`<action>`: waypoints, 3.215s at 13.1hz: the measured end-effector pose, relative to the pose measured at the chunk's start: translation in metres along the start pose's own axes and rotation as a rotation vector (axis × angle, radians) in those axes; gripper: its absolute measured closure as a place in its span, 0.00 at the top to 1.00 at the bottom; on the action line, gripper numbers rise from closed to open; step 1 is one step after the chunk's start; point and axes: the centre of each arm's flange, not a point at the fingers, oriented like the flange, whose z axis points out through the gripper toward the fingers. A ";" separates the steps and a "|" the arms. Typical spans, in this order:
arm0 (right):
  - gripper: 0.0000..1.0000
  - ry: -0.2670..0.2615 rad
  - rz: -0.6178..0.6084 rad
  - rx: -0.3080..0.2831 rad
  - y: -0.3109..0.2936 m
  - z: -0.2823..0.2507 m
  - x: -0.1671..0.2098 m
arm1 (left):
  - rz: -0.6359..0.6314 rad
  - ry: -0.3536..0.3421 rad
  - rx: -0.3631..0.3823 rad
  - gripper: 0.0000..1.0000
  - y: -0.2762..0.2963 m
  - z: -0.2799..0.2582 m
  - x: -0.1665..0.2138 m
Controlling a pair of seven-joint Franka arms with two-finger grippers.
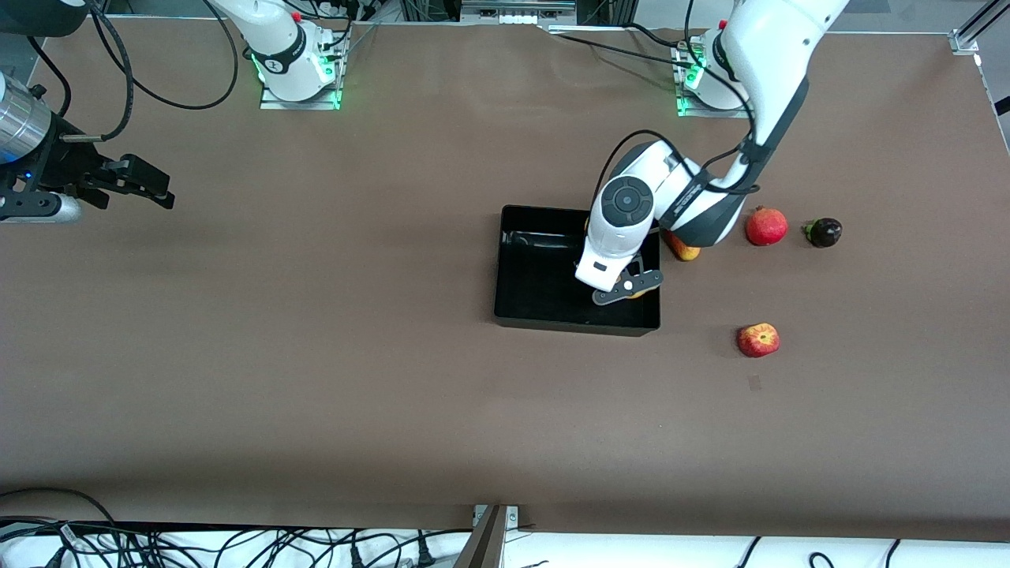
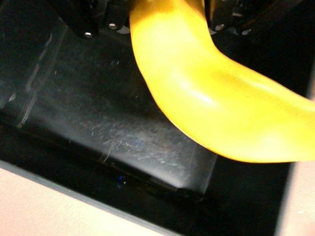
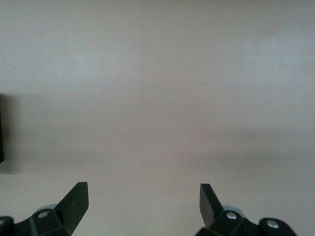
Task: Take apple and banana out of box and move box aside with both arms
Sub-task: 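Close the left gripper on the yellow banana and lift it, then place the banana on the table while the right gripper grips the tray rim, then drag the tray away from the fruits while the left gripper returns to rest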
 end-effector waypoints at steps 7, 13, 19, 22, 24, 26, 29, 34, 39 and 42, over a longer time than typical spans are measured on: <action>1.00 -0.011 -0.019 0.013 -0.011 0.009 0.004 | 0.158 -0.143 0.150 0.00 -0.116 -0.052 0.103; 1.00 -0.218 -0.111 -0.009 -0.068 0.115 0.030 | 0.362 -0.078 0.111 0.00 -0.337 -0.019 0.240; 1.00 -0.128 -0.042 -0.017 -0.272 0.198 0.009 | 0.411 0.062 0.084 0.00 -0.376 0.133 0.253; 1.00 -0.112 0.078 0.011 -0.346 0.261 -0.002 | 0.410 0.072 0.083 0.00 -0.375 0.132 0.252; 1.00 -0.119 0.116 0.041 -0.383 0.283 -0.007 | 0.411 0.073 0.083 0.17 -0.374 0.131 0.252; 1.00 -0.085 0.146 0.063 -0.415 0.297 -0.013 | 0.412 0.075 0.083 0.38 -0.373 0.131 0.252; 1.00 -0.049 0.160 0.081 -0.455 0.331 -0.035 | 0.412 0.080 0.083 0.69 -0.373 0.125 0.253; 0.87 -0.041 0.145 0.066 -0.470 0.374 -0.048 | 0.402 -0.026 0.099 1.00 -0.376 0.076 0.241; 0.24 -0.037 0.141 0.058 -0.467 0.376 -0.046 | 0.352 -0.023 0.049 1.00 -0.350 -0.047 0.213; 0.04 -0.028 0.141 0.056 -0.462 0.369 -0.039 | 0.287 0.031 -0.069 1.00 -0.339 -0.144 0.178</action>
